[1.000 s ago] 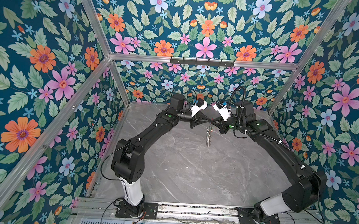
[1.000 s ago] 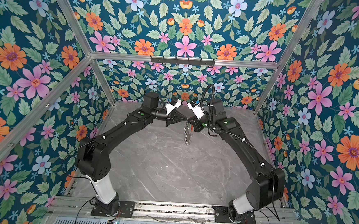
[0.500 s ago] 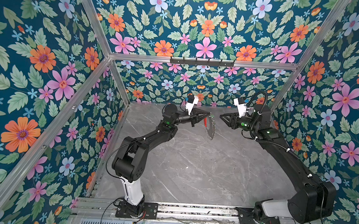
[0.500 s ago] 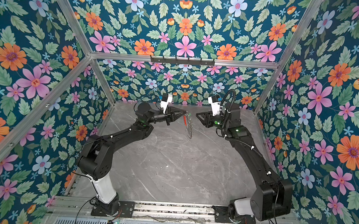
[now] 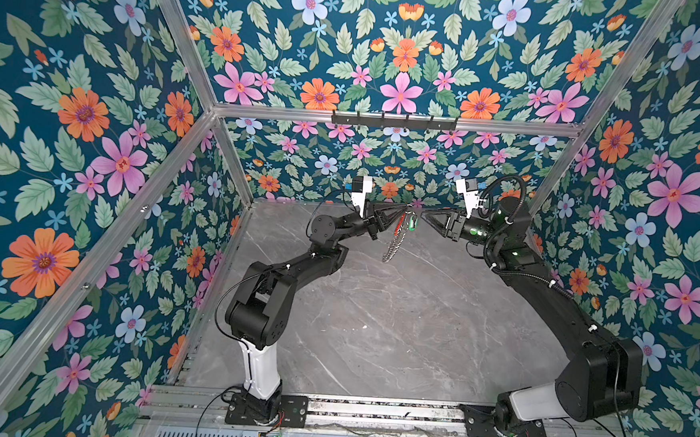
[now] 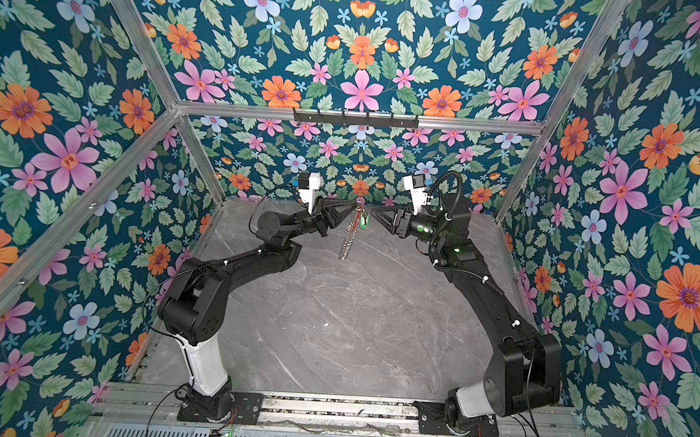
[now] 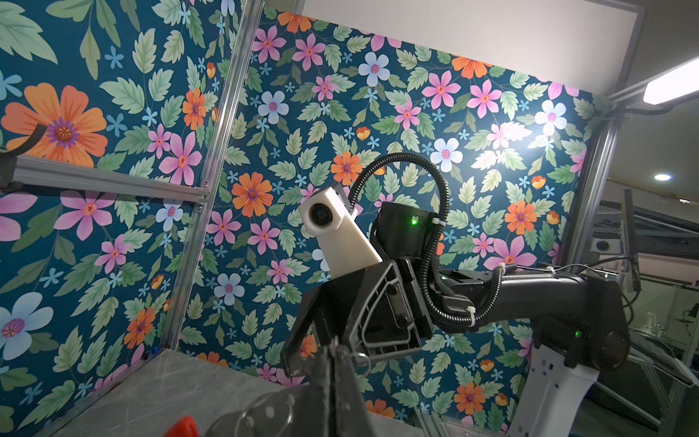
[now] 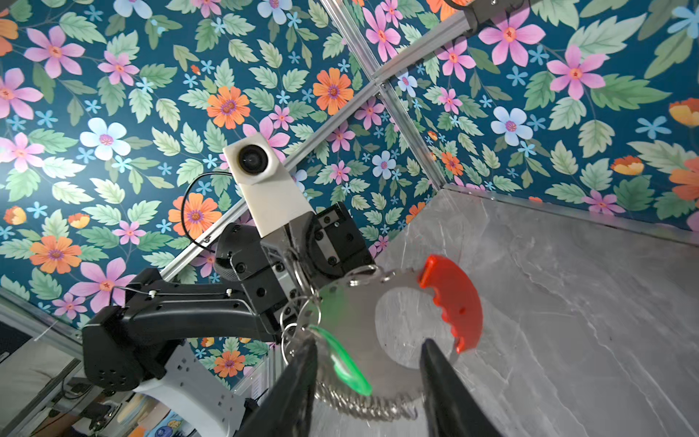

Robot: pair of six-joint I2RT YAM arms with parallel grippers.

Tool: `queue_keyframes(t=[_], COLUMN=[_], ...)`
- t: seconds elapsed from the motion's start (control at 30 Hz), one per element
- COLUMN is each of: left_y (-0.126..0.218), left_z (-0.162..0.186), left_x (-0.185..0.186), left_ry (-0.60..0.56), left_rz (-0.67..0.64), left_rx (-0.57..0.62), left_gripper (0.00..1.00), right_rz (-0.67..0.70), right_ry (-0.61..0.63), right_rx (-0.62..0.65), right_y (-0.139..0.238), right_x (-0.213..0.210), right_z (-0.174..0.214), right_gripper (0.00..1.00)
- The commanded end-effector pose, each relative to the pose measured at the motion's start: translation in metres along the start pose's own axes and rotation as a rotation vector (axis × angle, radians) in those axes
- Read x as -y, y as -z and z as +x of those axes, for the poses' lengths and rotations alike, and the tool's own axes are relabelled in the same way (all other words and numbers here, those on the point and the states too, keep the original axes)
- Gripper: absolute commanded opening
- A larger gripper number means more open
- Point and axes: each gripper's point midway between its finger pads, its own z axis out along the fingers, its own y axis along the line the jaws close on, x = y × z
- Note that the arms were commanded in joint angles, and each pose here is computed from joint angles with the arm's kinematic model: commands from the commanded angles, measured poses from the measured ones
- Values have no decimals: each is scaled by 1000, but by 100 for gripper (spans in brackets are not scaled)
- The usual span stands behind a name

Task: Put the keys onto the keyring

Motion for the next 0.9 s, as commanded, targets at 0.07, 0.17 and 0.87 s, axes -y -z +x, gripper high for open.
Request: queue_keyframes(t=[0.07,0.17,0.87], left_y=[-2,-3,-4], left_z=[-11,-12,-24], left_x=[7,6,4], left_ry=[-20,-17,-17], left_rz=[29,28,31], left_rx=[43,47,105], left_gripper=[0,0,0], right_rz=[-89,-104,-108], right_ry=[31,33,11], right_rx=[-4,-15,-37], right_y=[-7,-12,-17], right_x=[-21,-24,-22], right_z=[-7,-6,8], right_gripper=[46,46,21])
